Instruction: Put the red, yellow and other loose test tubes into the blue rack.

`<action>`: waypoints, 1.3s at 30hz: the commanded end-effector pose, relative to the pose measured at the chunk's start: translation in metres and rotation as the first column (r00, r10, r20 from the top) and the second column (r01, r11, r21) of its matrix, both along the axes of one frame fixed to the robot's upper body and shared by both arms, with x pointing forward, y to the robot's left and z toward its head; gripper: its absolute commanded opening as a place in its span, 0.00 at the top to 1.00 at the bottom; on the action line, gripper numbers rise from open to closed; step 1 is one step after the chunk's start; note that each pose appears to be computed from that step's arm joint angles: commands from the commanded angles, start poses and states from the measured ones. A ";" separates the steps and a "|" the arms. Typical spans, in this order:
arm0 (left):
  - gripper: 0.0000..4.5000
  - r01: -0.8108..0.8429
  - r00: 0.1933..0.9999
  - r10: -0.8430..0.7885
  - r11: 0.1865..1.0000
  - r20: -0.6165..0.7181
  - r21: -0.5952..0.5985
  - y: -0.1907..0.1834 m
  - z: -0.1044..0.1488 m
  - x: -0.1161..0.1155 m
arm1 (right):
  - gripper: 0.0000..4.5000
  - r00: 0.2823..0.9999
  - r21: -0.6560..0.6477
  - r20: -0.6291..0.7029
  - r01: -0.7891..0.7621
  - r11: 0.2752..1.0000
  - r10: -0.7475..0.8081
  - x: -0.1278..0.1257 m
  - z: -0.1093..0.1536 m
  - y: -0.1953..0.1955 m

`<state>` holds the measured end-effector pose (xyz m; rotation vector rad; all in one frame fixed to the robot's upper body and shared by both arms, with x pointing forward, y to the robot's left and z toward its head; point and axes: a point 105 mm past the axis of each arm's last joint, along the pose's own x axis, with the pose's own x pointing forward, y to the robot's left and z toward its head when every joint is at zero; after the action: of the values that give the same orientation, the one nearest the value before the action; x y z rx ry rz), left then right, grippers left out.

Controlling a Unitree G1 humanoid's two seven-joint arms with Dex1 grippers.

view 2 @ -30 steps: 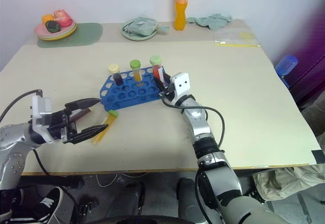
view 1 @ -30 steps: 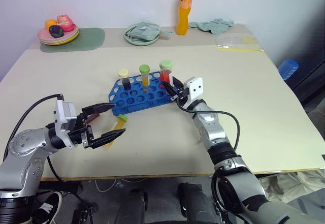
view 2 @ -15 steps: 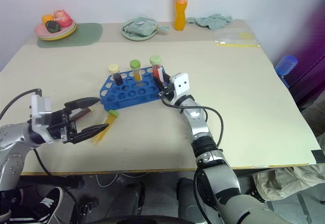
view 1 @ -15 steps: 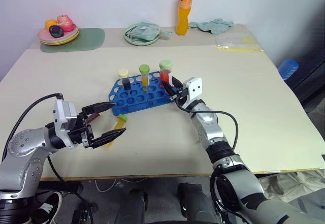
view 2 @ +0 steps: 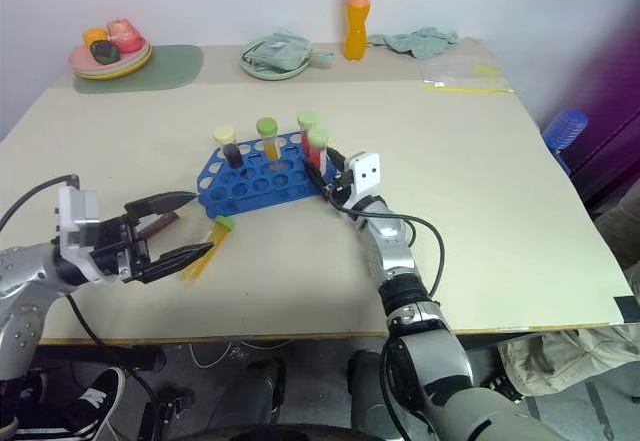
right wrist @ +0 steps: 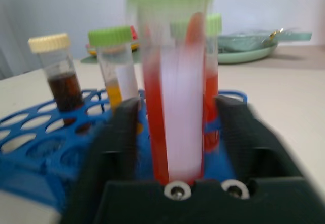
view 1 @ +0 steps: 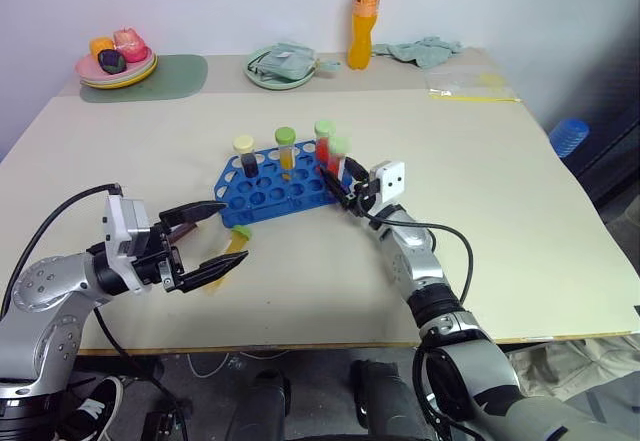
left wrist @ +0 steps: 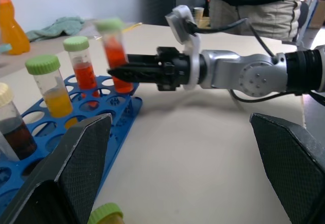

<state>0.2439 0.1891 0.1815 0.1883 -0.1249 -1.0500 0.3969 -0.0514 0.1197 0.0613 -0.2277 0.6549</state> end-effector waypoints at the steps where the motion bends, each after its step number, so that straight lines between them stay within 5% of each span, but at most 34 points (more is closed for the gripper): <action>1: 0.00 0.010 1.000 -0.010 1.000 0.030 0.006 -0.001 0.010 -0.005 | 0.00 0.995 -0.012 0.090 -0.037 0.999 0.038 -0.006 0.020 0.003; 8: 0.00 -0.040 0.996 0.044 0.998 -0.073 0.047 0.002 0.004 -0.015 | 0.00 0.983 -0.109 0.116 -0.127 0.986 0.140 -0.035 0.025 -0.024; 14: 0.00 -0.206 0.960 0.239 0.955 -0.143 0.214 0.013 -0.009 -0.017 | 0.00 0.959 -0.245 0.033 -0.266 0.932 0.282 -0.074 0.026 -0.061; 21: 0.00 -0.422 0.810 0.525 0.831 -0.262 0.362 0.031 -0.018 0.007 | 0.00 0.838 -0.368 0.000 -0.507 0.779 0.545 -0.114 0.075 -0.073; 33: 0.00 -0.321 0.582 0.587 0.802 -0.563 0.504 0.031 -0.027 0.017 | 0.00 0.758 -0.342 -0.055 -0.626 0.701 0.650 -0.127 0.070 -0.043; 39: 0.00 -0.269 0.500 0.571 0.817 -0.651 0.510 0.033 -0.020 0.044 | 0.00 0.745 -0.327 -0.067 -0.645 0.691 0.664 -0.132 0.064 -0.037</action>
<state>0.2834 0.2219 0.1579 0.0711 0.8811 -0.5352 0.2718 -0.0945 0.1763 -0.1998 -0.0982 1.3926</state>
